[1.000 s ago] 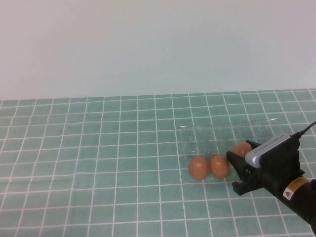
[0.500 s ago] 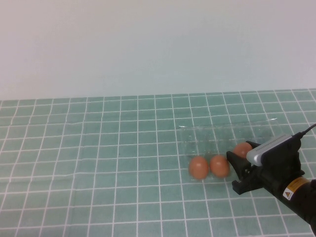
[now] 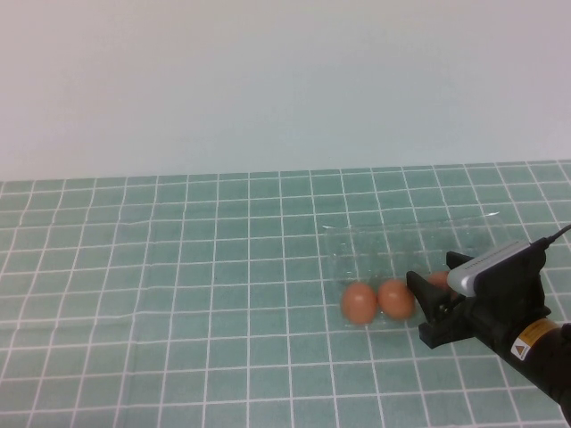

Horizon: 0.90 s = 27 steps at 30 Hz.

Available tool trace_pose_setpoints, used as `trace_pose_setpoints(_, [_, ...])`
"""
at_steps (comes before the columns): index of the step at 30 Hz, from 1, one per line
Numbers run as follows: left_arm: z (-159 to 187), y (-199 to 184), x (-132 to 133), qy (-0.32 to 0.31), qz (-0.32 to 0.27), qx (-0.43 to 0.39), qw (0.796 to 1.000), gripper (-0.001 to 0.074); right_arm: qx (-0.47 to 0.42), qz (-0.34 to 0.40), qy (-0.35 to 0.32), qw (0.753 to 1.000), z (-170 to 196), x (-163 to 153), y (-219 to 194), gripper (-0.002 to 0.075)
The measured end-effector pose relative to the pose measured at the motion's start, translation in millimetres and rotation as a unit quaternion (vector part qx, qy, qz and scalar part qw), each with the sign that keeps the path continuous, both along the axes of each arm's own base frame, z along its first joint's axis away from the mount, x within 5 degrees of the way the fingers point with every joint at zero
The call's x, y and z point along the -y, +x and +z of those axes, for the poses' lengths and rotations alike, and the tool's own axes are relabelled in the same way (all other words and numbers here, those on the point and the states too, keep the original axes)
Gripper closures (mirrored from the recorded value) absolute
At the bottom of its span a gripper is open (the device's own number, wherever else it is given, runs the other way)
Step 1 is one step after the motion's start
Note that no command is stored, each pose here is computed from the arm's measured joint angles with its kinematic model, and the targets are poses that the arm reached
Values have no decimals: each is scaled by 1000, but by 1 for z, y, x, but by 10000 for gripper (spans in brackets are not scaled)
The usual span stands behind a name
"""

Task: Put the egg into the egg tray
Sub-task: Place the egg in the egg tray

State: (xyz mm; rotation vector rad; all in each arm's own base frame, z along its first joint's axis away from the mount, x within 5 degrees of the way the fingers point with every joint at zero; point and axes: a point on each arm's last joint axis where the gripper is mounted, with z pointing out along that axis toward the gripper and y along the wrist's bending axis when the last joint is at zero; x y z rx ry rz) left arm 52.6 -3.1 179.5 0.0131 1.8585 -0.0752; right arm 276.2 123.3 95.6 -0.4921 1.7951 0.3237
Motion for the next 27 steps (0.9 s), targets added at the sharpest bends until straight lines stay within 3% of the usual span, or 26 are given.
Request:
trace_pose_setpoints(5, [0,0,0,0,0,0,1000,736,4,1,0,1000,5,0,0,219])
trace_pose_setpoints(8, [0,0,0,0,0,0,1000,736,-12,-1,-13,1000,16,1,-1,267])
trace_pose_setpoints(11, [0,0,0,0,0,0,1000,736,-28,-4,-29,999,36,4,-5,384])
trace_pose_setpoints(14, [0,0,0,0,0,0,1000,736,-34,-8,-41,999,64,8,-12,578])
trace_pose_setpoints(16, [0,0,0,0,0,0,1000,736,-34,-12,-46,998,84,11,-17,664])
trace_pose_setpoints(20, [0,0,0,0,0,0,1000,736,-15,-25,-39,999,122,19,-31,713])
trace_pose_setpoints(27, [0,0,0,0,0,0,1000,736,74,-54,37,995,186,36,-63,725])
